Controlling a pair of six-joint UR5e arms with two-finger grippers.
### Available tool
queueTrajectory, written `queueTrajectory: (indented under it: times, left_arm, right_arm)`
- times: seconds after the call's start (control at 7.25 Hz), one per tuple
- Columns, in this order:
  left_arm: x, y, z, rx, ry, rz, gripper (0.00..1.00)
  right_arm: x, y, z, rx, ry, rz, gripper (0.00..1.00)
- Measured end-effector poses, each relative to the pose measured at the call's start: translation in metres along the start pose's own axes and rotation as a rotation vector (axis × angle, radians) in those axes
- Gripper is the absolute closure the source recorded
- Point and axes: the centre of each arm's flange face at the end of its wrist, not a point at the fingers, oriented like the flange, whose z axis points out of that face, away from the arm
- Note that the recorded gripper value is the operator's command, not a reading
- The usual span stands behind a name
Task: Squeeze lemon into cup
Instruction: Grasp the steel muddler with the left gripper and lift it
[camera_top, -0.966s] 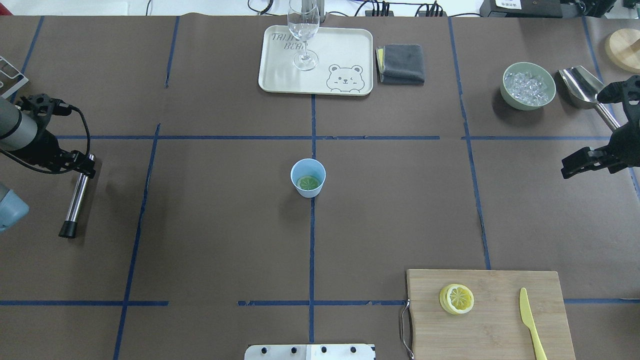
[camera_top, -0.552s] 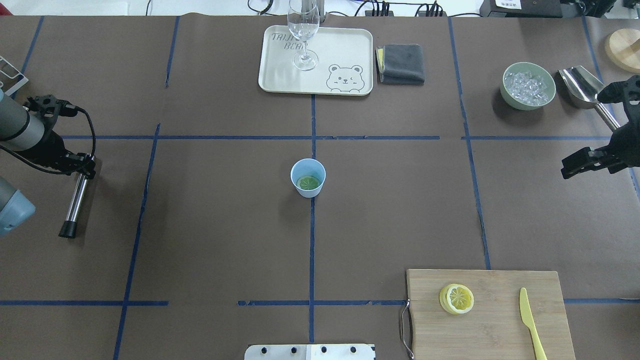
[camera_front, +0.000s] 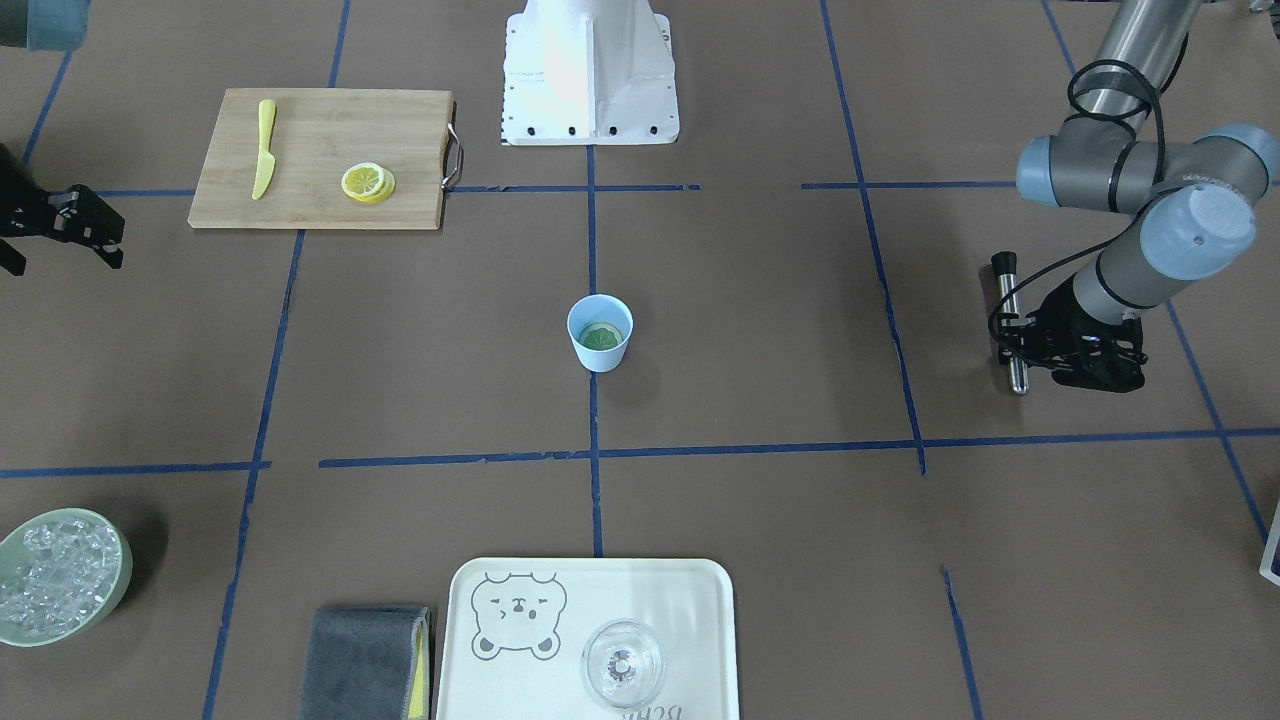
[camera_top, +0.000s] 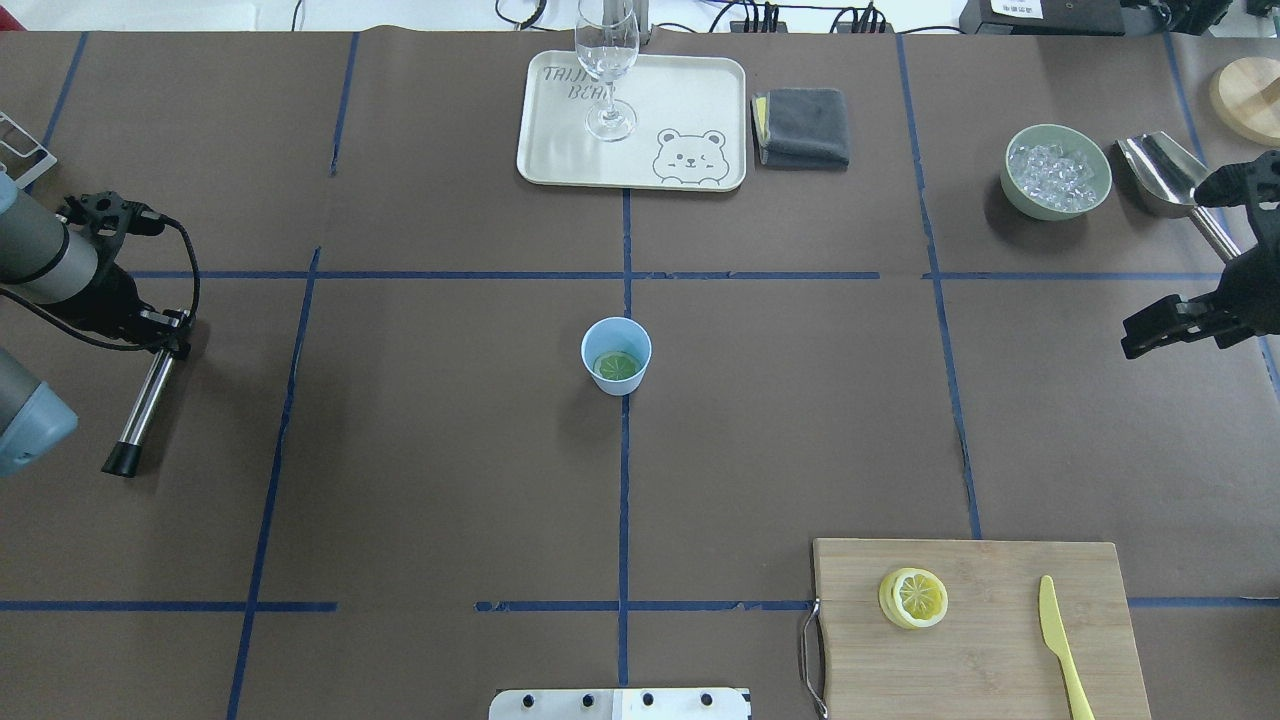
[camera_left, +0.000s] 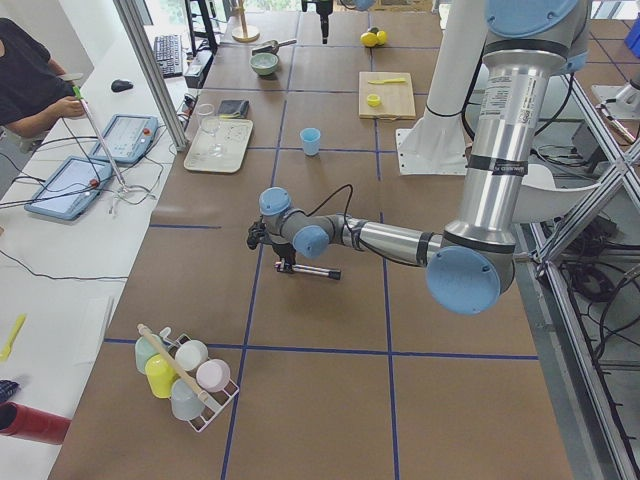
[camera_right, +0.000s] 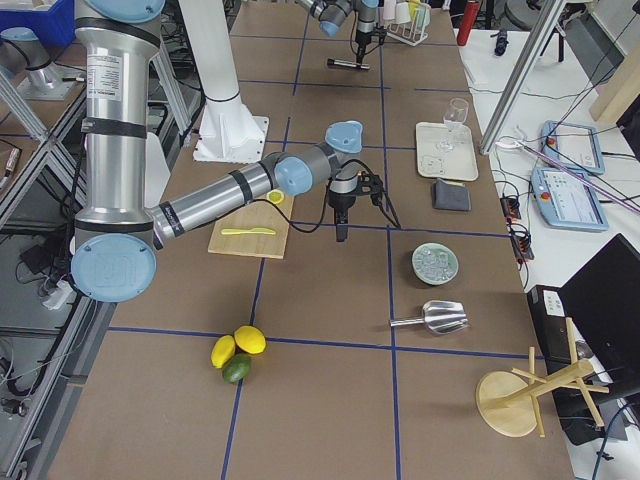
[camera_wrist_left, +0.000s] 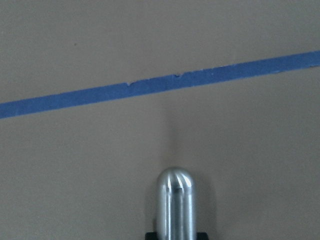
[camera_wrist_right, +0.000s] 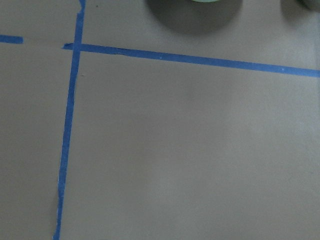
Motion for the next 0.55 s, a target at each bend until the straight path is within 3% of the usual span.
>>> queueTrajectory:
  times: [0.55]
  left_arm:
    - [0.132, 0.006, -0.135, 0.180, 0.135, 0.181, 1.00]
  right_arm:
    - [0.000, 0.001, -0.005, -0.001, -0.017, 0.004, 0.00]
